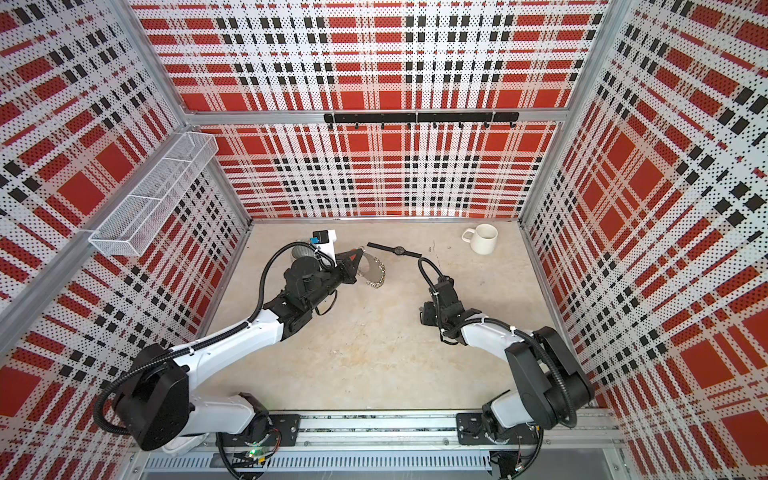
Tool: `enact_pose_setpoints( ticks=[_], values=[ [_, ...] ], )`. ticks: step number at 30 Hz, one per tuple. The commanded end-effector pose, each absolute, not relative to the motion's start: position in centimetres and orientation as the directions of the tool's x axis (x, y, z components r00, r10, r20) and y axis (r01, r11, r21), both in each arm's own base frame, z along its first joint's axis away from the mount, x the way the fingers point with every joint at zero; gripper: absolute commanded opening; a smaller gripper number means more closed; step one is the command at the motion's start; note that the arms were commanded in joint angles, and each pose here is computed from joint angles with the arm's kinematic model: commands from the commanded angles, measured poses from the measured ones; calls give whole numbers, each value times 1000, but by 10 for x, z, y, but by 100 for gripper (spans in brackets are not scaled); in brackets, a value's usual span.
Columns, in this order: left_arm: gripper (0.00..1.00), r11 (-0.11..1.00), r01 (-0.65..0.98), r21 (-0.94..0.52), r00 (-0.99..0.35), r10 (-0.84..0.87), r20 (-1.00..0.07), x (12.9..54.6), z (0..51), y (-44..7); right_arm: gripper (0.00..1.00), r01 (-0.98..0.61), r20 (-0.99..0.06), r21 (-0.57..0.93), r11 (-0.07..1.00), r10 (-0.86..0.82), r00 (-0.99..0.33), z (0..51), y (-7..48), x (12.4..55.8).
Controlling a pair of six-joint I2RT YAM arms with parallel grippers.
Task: Put the keys on the keyring
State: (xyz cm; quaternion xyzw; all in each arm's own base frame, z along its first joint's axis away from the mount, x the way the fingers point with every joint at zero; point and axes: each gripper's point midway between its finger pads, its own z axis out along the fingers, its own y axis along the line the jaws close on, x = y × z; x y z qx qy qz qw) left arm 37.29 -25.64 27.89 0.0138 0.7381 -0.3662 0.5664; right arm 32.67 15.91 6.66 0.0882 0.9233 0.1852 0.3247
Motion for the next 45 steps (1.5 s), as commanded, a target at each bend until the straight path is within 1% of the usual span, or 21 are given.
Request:
enact_pose_setpoints(
  ticks=[1,4,6,7,11,12,17,24,29,33,36,40,43,45],
  values=[
    [0,696,484,-530,-315,-426,-848,373,304,-263,27,106,-515,591,800,475,-713,93,171,336],
    [0,701,479,-528,-317,-423,-849,373,299,-262,23,159,-478,629,761,540,-693,95,172,342],
    [0,698,478,-533,-324,-424,-846,373,298,-263,21,220,-424,651,727,588,-689,93,173,343],
    [0,693,483,-535,-327,-424,-845,373,299,-264,21,234,-401,667,708,605,-688,93,175,343],
    [0,692,489,-530,-316,-426,-848,373,304,-264,32,293,-279,768,570,708,-649,89,182,343],
    [0,695,488,-528,-312,-426,-849,373,304,-264,33,318,-257,770,553,725,-639,84,181,341],
    [0,694,487,-530,-309,-431,-848,374,306,-262,32,414,-175,760,501,771,-612,67,180,338],
    [0,698,482,-529,-309,-430,-848,376,304,-259,31,462,-142,734,499,777,-614,53,184,339],
    [0,702,478,-528,-304,-432,-849,377,305,-256,31,498,-152,709,500,797,-584,49,175,336],
    [0,700,479,-529,-306,-432,-848,378,305,-256,31,502,-145,707,498,797,-587,46,177,340],
    [0,698,483,-529,-306,-432,-848,378,306,-257,33,509,-145,694,510,791,-595,40,179,343],
    [0,700,480,-529,-306,-432,-848,378,306,-255,39,524,-152,680,513,798,-583,34,176,347],
    [0,702,477,-529,-303,-434,-848,377,306,-252,39,533,-156,670,518,799,-581,29,173,350],
    [0,702,475,-530,-302,-435,-848,377,306,-250,37,536,-164,658,528,796,-583,27,172,351]
  ],
)
